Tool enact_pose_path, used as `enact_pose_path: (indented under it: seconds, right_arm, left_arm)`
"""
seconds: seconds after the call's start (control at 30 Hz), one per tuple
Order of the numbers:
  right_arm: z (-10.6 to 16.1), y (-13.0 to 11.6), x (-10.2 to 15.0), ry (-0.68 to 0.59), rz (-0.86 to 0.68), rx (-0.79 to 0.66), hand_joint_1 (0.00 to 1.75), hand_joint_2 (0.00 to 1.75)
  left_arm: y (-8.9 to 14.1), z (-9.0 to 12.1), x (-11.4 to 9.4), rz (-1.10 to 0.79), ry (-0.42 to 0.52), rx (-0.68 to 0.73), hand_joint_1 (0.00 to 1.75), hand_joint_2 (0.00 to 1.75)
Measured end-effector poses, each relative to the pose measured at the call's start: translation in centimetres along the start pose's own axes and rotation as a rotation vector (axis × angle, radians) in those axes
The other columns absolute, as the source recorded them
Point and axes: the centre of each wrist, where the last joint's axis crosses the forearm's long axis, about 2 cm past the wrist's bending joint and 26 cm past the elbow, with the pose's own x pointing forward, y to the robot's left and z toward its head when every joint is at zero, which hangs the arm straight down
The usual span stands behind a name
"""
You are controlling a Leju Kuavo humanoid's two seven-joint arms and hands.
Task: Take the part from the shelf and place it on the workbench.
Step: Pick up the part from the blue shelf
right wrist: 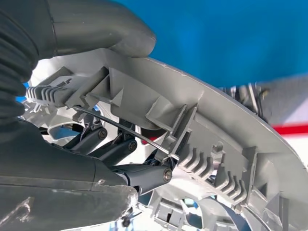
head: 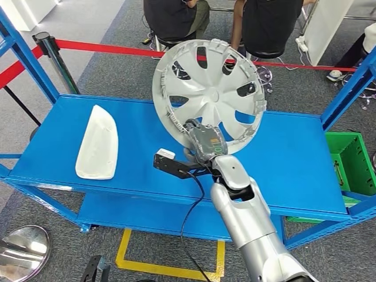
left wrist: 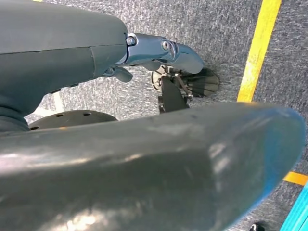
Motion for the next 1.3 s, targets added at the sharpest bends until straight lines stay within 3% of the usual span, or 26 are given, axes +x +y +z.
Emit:
enact_pose_path:
  seconds: [0.47, 0.6, 0.7, 0.83, 1.03, 1.17, 1.23, 1.3]
  right_arm:
    - [3.8, -3.3, -0.9, 0.063, -0.011, -0.216, 1.75, 1.75]
    - [4.6, -3.8, -1.0, 0.070, -0.001, -0.250, 1.75, 1.75]
    - [5.4, -4.4, -1.0, 0.078, 0.010, -0.288, 1.75, 1.75]
    - [6.7, -5.3, -1.3, 0.104, 0.036, -0.338, 1.75, 1.75]
    - [8.1, -5.9, -1.5, 0.115, 0.058, -0.378, 1.75, 1.75]
    - [8.5, -6.0, -1.5, 0.110, 0.063, -0.384, 1.75, 1.75]
    - [8.5, -6.0, -1.3, 0.091, 0.074, -0.381, 1.75, 1.75]
    - [8.1, -5.8, -0.7, 0.065, 0.085, -0.375, 1.75, 1.75]
  left_arm:
    - [-0.5, 0.9, 1.3, 0.124, -0.166, 0.188, 0.00, 0.00]
    - [-0.5, 1.0, 1.4, 0.188, -0.203, 0.212, 0.00, 1.75]
    - [-0.4, 1.1, 1.5, 0.249, -0.262, 0.231, 0.00, 1.75]
    - [-0.2, 1.2, 1.8, 0.293, -0.352, 0.278, 0.00, 0.00]
    - [-0.1, 1.3, 2.6, 0.338, -0.410, 0.259, 0.00, 0.00]
    - [-0.1, 1.4, 3.0, 0.321, -0.417, 0.256, 0.00, 1.75]
    - [-0.5, 1.4, 4.8, 0.323, -0.379, 0.268, 0.00, 1.75]
    - [-2.0, 1.7, 9.3, 0.328, -0.318, 0.275, 0.00, 1.75]
